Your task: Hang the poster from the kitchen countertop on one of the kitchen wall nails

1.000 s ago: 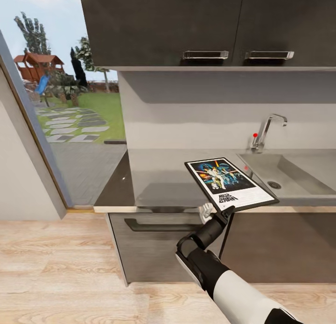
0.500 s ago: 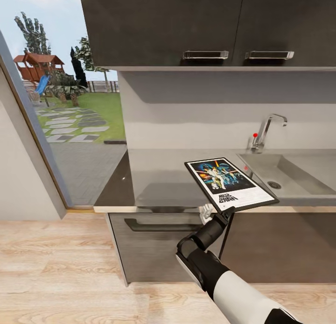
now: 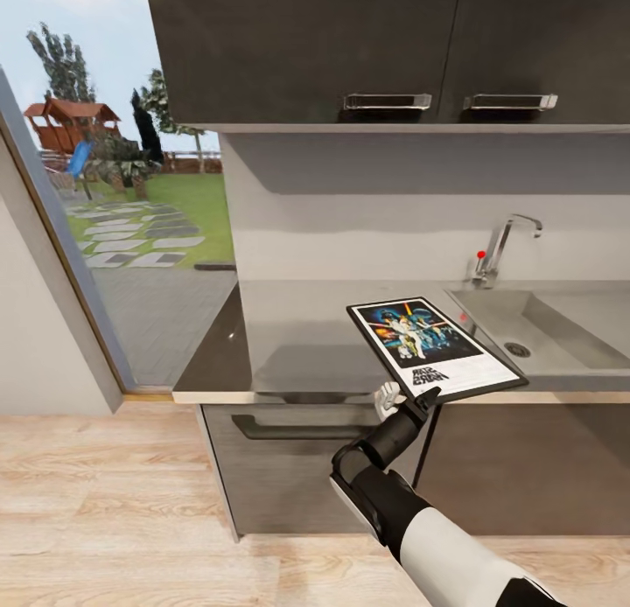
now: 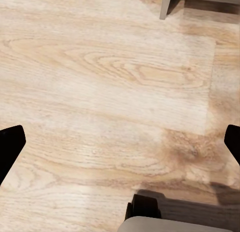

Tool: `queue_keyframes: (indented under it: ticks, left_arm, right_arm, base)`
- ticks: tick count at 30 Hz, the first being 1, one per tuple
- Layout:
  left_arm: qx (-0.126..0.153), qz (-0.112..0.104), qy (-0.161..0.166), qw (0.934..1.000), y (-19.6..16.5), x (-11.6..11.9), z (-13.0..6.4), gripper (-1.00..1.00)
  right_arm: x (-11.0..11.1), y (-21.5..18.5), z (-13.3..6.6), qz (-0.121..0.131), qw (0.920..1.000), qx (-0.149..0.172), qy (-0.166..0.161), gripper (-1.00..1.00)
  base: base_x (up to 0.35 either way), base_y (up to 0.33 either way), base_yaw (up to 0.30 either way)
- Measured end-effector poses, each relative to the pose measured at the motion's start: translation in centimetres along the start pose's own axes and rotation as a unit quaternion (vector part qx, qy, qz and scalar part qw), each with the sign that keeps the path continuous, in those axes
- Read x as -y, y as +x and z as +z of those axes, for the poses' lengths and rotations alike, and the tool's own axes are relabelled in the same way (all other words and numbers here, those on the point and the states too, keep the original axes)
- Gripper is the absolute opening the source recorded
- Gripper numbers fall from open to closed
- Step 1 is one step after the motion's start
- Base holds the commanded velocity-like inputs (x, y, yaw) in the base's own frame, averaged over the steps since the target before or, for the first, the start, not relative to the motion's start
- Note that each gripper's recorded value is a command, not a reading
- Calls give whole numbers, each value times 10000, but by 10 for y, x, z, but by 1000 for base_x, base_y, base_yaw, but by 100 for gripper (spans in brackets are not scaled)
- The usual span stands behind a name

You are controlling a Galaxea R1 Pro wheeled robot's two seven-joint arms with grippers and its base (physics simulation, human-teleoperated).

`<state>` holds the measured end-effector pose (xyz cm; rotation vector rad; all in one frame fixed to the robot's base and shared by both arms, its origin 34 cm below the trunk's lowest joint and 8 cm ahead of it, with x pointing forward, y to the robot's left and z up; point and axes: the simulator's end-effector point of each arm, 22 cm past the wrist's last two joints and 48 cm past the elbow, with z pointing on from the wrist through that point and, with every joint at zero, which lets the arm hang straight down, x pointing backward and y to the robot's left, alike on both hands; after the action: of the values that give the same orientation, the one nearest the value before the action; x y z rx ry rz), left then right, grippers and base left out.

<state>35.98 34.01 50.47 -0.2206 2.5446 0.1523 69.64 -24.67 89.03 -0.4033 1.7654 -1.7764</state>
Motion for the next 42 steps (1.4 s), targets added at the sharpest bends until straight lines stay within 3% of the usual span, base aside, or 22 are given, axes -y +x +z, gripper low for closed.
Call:
queue_keyframes:
  ticks: [42]
  left_arm:
    - [8, 0, -1, 10000, -1, 0, 0, 100]
  right_arm:
    - [0, 0, 0, -8, 10000, -1, 0, 100]
  base:
    - [2, 3, 0]
